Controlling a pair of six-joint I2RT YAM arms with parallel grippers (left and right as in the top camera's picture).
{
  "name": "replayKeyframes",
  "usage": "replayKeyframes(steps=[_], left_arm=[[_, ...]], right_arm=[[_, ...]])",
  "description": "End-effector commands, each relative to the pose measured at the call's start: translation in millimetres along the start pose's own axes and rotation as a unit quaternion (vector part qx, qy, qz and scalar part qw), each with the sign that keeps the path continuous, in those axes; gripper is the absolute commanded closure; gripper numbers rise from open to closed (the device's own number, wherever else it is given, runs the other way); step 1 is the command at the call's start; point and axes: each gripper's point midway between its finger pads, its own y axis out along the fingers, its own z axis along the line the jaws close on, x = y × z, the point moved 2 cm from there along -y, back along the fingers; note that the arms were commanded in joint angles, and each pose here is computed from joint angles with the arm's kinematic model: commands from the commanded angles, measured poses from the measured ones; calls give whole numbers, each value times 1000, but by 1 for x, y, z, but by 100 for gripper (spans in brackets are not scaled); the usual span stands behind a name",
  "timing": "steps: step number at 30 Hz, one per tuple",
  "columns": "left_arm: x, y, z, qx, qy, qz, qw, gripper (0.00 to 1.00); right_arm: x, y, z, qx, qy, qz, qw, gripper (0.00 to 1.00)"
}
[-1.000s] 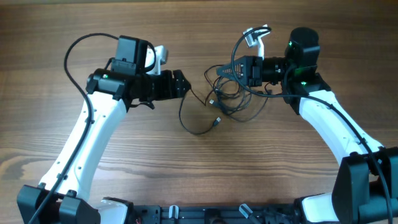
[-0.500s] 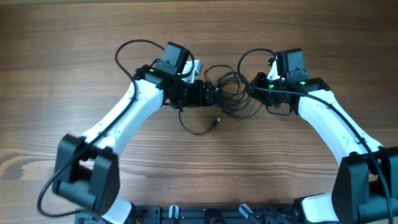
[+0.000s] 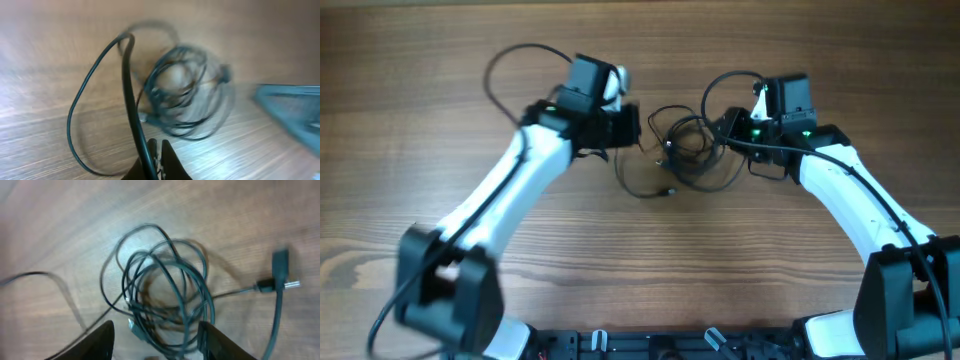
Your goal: Untangle cables
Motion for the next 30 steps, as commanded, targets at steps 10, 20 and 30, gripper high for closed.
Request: replayKeyframes(steps=[10, 20, 30], left_arm=[[26, -203, -75, -161, 65, -206, 963, 96], [40, -256, 83, 8, -139, -275, 951, 96], [30, -247, 229, 88, -343, -247, 902, 96]], right_arm=[[-33, 67, -27, -60, -25, 59, 996, 67], [-18, 52, -76, -124, 80, 48, 988, 96], [38, -49, -177, -142, 214, -27, 966, 96]])
